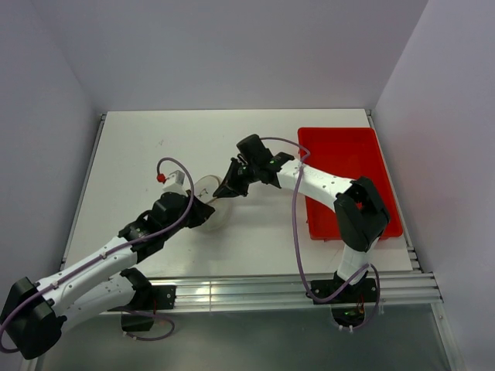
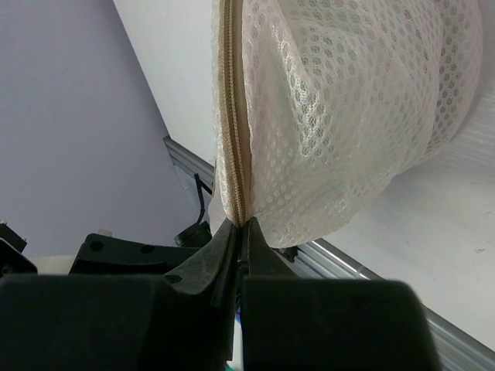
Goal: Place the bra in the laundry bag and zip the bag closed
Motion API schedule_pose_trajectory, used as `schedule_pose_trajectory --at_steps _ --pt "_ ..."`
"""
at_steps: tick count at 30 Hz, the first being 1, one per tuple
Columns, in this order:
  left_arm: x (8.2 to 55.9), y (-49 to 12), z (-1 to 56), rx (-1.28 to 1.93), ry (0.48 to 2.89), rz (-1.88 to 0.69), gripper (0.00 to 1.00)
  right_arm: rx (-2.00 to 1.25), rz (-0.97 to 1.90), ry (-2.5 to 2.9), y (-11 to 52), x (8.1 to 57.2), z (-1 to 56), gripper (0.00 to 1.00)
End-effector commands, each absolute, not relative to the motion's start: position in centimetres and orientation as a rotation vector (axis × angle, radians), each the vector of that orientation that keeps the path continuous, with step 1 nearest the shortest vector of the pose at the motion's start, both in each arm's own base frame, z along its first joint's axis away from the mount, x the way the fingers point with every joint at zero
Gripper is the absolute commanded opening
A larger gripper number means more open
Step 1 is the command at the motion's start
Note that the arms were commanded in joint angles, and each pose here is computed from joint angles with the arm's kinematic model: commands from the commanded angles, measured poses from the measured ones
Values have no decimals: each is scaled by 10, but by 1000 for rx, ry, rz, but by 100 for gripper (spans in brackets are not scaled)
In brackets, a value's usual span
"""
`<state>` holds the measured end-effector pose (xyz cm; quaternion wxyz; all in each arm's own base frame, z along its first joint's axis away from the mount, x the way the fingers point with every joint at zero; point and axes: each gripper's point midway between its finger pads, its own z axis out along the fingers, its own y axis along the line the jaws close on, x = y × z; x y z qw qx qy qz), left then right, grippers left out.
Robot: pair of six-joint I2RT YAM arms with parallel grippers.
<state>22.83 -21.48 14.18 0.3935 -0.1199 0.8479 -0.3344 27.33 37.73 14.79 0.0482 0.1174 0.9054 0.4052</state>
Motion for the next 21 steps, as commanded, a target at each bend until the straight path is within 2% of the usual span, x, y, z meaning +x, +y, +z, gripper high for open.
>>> schedule_pose_trajectory --at_steps 1,3,6,11,17,19,21 --pt "229 -197 131 -354 2164 -761 0 363 1202 2632 362 304 176 0" --pt "230 -197 132 -349 2166 -759 0 345 1212 2622 364 305 180 0" --pt "231 -199 139 -334 2158 -767 8 323 1221 2614 365 305 185 0" --pt "231 -194 154 -333 2140 -748 33 308 1219 2597 364 307 192 0" --pt "227 -188 175 -350 2098 -771 50 294 1230 2595 365 306 193 1" --pt "226 -185 181 -351 2085 -772 55 288 1232 2593 365 305 194 5" --pt "225 -184 192 -350 2063 -784 56 282 1233 2579 363 305 197 17"
